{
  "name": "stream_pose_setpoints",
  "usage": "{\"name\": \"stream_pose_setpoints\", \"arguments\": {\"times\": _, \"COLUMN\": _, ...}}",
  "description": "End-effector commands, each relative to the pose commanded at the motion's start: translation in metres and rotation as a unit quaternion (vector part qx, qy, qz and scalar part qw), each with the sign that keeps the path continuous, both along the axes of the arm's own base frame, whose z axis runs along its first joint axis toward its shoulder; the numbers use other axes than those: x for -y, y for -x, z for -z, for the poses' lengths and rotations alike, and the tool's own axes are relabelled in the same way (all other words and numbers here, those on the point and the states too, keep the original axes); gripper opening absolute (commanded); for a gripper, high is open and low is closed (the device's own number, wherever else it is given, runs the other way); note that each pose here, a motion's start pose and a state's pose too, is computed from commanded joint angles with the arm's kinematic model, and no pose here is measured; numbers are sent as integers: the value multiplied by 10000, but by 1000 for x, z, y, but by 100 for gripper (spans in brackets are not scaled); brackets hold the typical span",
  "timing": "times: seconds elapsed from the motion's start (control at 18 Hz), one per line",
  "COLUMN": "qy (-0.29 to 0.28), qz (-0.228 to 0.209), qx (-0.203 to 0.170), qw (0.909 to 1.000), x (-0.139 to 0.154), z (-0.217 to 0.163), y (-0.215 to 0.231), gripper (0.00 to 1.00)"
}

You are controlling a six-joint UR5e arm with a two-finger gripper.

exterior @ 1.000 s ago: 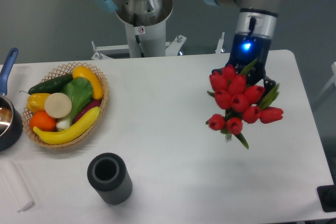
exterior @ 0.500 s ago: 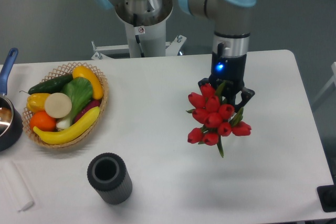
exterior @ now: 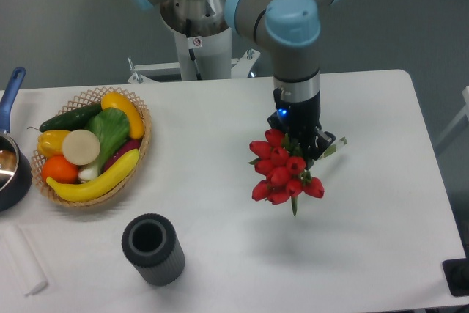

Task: Place the flowers on the table
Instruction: 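Lower the held tulip bouquet toward the table surface, then lay the tulips flat on the table and open the gripper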

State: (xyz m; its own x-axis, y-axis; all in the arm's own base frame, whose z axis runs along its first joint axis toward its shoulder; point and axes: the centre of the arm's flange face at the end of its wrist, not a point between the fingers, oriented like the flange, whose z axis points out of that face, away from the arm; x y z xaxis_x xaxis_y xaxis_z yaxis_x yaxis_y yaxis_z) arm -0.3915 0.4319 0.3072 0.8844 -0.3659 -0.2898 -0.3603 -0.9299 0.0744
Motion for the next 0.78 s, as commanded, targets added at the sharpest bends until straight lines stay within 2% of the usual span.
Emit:
{"name": "stream_pose_setpoints", "arguments": {"times": 0.11, "qy": 320, "qz": 86, "qx": -58, "qw": 9994, "x": -11, "z": 16, "y": -6, "gripper": 34}}
{"name": "stream_pose_setpoints", "arguments": {"times": 0.39, "qy": 579, "qz": 152, "qx": 176, "qw": 9981, "x": -20, "z": 56, "y": -5, "gripper": 34}}
{"name": "stream_pose_setpoints", "arguments": {"times": 0.56, "qy": 978, "qz": 222, "qx": 51, "qw": 9949, "x": -28, "z": 72, "y": -10, "gripper": 34}}
{"name": "stream_pose_setpoints", "arguments": {"times": 0.67, "qy": 1022, "qz": 233, "qx": 54, "qw": 9945, "x": -30, "z": 78, "y": -10, "gripper": 35}}
{"name": "stream_pose_setpoints", "arguments": {"times": 0.72, "qy": 1013, "qz": 230, "qx": 69, "qw": 9946, "x": -30, "z": 79, "y": -9, "gripper": 37}}
{"name": "stream_pose_setpoints", "arguments": {"times": 0.78, "qy": 1012, "qz": 232, "qx": 80, "qw": 9946, "x": -31, "z": 80, "y": -9, "gripper": 46}}
